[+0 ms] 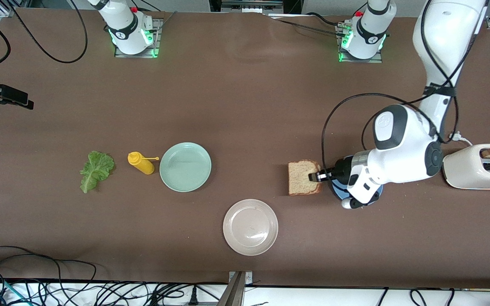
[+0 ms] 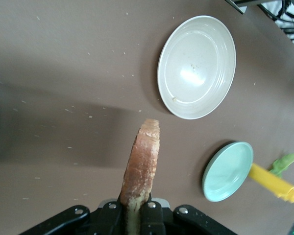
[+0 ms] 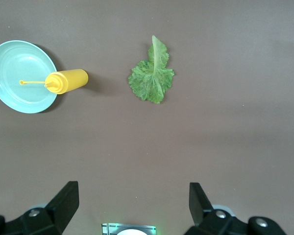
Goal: Make sandwich on beige plate with both arms
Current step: 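Carry the toast with the left gripper over the beige plate, then lower the toast onto the beige plate and open the left gripper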
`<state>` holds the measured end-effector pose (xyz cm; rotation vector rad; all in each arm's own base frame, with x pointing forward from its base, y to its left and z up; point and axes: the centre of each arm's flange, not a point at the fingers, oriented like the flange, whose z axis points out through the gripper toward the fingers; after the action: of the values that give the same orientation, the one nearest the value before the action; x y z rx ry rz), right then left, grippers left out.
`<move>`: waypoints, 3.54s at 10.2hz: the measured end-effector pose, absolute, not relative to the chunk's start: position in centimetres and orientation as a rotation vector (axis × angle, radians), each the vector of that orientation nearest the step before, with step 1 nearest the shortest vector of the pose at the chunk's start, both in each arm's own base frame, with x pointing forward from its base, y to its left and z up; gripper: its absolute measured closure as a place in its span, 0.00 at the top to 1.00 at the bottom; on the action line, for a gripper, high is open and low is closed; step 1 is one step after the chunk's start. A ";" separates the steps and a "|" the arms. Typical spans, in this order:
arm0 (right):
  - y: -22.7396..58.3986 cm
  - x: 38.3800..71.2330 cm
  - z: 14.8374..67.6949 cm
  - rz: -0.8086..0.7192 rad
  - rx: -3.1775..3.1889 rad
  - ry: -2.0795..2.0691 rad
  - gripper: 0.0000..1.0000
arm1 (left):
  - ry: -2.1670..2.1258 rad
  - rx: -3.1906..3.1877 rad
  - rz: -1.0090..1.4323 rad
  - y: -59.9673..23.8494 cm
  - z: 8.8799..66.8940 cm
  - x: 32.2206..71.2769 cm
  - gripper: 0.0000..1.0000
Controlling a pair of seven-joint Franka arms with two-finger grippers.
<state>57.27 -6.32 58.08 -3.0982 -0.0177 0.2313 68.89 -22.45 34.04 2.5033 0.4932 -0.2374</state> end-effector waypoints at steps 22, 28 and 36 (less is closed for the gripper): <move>-6.5 57.2 58.0 0.239 -3.096 -0.013 1.00 | 0.963 2.045 -0.010 -35.4 22.3 72.2 0.10; -7.0 57.2 58.0 0.239 -3.097 0.002 1.00 | 0.937 2.069 0.011 -35.4 21.8 72.1 0.62; -7.4 59.4 52.0 0.389 -3.071 0.007 1.00 | 0.865 2.177 0.113 -33.4 22.3 72.9 1.00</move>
<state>59.35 -7.42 52.01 -3.0713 0.0070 0.3894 72.89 -33.42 22.29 2.1767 0.8648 0.1129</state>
